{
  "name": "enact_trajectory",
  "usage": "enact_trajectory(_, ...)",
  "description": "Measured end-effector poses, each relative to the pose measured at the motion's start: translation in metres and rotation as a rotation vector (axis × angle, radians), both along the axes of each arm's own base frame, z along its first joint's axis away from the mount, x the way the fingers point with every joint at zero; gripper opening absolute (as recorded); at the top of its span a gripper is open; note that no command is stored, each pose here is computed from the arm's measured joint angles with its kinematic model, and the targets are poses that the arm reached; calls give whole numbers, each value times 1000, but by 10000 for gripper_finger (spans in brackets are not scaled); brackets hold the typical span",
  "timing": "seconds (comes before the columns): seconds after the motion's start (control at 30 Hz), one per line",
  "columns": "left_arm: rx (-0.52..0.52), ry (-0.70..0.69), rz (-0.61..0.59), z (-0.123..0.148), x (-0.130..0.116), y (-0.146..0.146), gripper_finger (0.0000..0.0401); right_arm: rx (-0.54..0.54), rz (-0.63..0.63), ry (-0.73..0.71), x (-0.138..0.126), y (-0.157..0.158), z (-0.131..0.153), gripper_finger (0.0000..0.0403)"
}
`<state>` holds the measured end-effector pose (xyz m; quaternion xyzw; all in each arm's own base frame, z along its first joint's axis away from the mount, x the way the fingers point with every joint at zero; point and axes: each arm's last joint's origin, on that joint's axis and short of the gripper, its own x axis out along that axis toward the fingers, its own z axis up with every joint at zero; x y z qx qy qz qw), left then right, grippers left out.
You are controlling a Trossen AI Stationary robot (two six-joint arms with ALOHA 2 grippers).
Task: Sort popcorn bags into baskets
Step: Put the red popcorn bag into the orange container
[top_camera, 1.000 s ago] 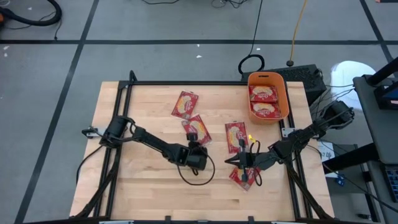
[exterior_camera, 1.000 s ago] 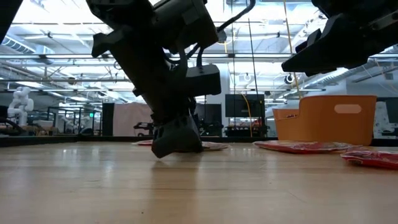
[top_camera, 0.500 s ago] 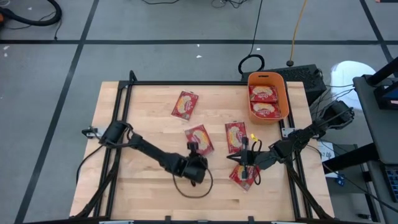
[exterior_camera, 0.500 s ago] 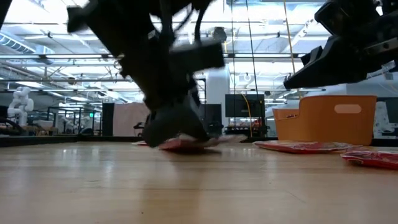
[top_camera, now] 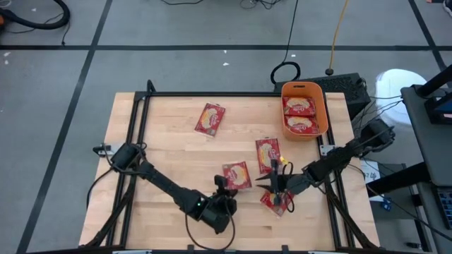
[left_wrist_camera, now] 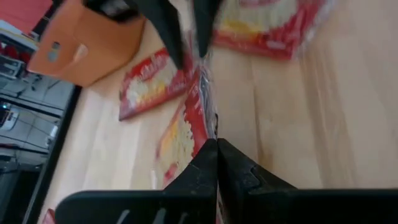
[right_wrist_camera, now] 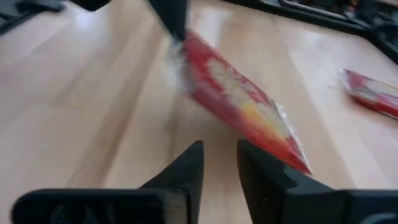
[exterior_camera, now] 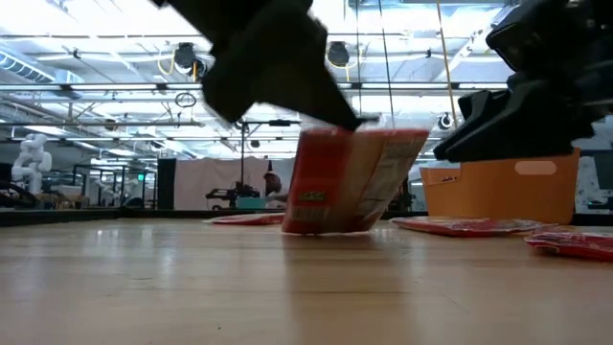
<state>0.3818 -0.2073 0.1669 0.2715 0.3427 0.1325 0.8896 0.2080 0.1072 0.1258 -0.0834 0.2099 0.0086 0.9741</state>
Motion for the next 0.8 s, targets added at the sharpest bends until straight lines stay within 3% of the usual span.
enact_trajectory(0.13,-28,-39,5,8,1,-7,2,-42,60,-68,9,13,1,123)
enact_trajectory(0.27,-39,-55,-5,15,2,-12,2,-176,11,-112,27,29,10,156)
enact_trajectory(0.47,-28,-38,3,18,1,-13,3,-291,-30,-46,45,41,13,194)
enact_trajectory(0.67,-16,-35,-10,18,1,-14,2,-307,-14,34,48,40,3,192)
enact_trajectory(0.8,-3,-50,-43,21,4,-16,4,-273,-17,32,50,37,4,159)
